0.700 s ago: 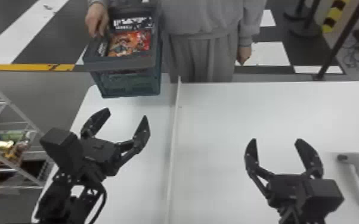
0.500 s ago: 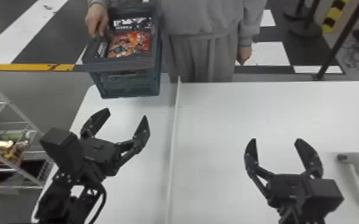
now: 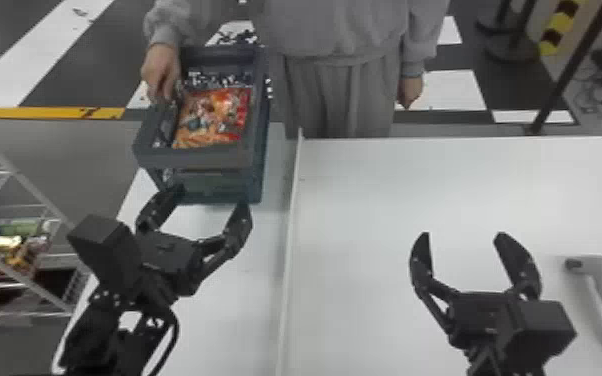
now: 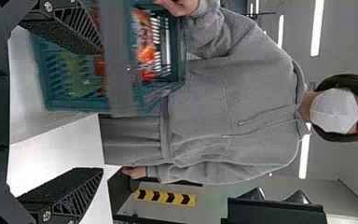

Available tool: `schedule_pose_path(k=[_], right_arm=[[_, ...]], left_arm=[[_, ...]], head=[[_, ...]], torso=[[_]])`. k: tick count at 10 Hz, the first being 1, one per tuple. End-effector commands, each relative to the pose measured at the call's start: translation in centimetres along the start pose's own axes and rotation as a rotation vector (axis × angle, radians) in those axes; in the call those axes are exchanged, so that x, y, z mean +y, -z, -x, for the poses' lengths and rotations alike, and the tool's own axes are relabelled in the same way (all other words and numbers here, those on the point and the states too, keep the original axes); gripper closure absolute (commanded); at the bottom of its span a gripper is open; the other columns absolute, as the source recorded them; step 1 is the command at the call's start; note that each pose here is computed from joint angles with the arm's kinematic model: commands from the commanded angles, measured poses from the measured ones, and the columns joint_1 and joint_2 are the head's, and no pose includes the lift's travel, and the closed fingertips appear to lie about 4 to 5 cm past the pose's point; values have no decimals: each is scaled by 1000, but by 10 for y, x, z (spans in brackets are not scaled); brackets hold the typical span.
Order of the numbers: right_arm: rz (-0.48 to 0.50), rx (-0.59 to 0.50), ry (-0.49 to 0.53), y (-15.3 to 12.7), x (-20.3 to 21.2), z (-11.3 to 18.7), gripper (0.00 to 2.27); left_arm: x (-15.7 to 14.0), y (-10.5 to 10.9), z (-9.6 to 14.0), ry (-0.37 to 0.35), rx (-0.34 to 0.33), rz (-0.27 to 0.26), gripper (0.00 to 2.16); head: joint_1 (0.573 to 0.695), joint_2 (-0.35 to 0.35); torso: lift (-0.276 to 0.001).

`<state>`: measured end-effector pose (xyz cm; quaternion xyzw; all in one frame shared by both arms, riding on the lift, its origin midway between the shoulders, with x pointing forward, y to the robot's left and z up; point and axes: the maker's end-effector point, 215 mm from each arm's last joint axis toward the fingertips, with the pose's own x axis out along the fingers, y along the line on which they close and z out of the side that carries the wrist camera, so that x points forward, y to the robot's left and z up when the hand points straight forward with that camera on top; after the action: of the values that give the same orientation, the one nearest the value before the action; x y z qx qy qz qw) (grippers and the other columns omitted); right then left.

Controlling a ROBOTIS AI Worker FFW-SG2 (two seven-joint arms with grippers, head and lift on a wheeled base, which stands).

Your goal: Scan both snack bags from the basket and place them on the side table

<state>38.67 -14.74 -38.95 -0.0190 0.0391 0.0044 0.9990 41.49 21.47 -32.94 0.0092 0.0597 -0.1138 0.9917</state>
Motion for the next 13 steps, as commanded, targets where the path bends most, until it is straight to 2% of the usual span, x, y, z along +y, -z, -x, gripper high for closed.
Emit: schedule_pose_path(k=[1,5,7,8,11,13], right_arm=[[0,0,0,0,0,0,66],[0,2,0,1,0,0,66],[2,2,-1,2,0,0,66],[2,1,-1,1,0,0,66],[0,-1,-4,0,2,0,66],[2,2,-4,1,1,0,66]], left_arm=[[0,0,0,-1,0,2,100],[1,0,0,-5,-1,4,100],[3,-1,0,-9,-7,31,100],[7,-2,1,-31,-8,36,100],[13,-6,2,-62,-23,5,100],[23,-12,1,-93,-40,16,100]], head=[[695,96],[695,96],[695,98],[695,99],[695,108],[695,121]], torso=[[-75],[-75],[-75],[-75],[-75],[-75]])
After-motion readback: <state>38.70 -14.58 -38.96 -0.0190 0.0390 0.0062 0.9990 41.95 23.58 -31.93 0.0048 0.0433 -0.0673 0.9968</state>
